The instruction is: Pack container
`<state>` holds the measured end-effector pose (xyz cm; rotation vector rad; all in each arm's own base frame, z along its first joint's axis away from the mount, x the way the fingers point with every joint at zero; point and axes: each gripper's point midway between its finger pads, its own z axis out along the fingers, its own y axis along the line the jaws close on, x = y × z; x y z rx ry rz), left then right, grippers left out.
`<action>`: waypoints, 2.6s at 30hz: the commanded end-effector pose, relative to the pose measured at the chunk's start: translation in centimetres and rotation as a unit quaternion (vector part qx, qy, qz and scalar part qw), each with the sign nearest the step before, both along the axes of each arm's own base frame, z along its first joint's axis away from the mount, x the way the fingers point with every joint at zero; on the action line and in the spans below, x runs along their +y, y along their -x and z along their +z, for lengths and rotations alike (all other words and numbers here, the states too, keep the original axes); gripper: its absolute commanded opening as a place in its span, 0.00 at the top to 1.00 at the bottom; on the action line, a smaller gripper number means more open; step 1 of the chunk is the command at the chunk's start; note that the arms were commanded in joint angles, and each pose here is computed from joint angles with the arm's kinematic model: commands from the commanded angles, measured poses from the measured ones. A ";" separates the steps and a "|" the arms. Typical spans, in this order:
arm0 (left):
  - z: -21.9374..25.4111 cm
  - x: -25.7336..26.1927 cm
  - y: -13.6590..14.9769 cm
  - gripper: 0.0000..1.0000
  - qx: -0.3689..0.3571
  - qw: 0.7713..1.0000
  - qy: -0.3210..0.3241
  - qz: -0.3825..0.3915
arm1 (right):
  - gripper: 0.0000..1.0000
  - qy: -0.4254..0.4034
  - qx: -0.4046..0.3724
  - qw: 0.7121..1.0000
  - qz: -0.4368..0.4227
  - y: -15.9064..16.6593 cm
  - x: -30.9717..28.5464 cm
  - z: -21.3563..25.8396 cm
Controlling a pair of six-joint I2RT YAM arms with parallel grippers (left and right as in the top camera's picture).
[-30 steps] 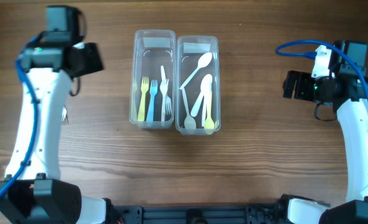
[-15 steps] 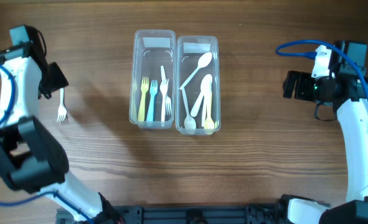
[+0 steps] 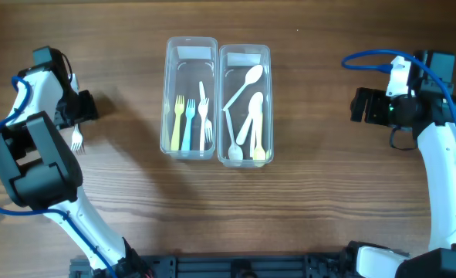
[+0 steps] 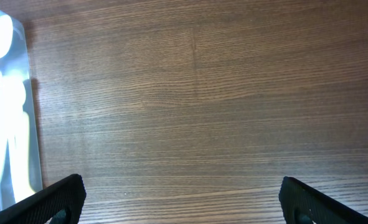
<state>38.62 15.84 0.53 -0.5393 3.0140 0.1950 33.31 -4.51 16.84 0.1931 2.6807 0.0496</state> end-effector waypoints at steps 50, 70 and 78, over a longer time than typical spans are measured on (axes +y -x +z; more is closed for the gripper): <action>18.2 -31.9 -1.6 0.96 -0.213 0.921 0.184 -0.269 | 0.00 0.008 0.003 1.000 0.003 0.1 -0.2 -0.2; 17.0 -25.2 -4.5 0.21 -0.225 0.949 0.120 -0.183 | 0.00 0.008 0.003 1.000 0.003 0.1 -0.2 -0.2; 19.3 -15.3 -4.9 0.00 -0.261 0.958 0.090 -0.078 | 0.00 0.008 0.003 1.000 0.002 0.1 -0.2 -0.2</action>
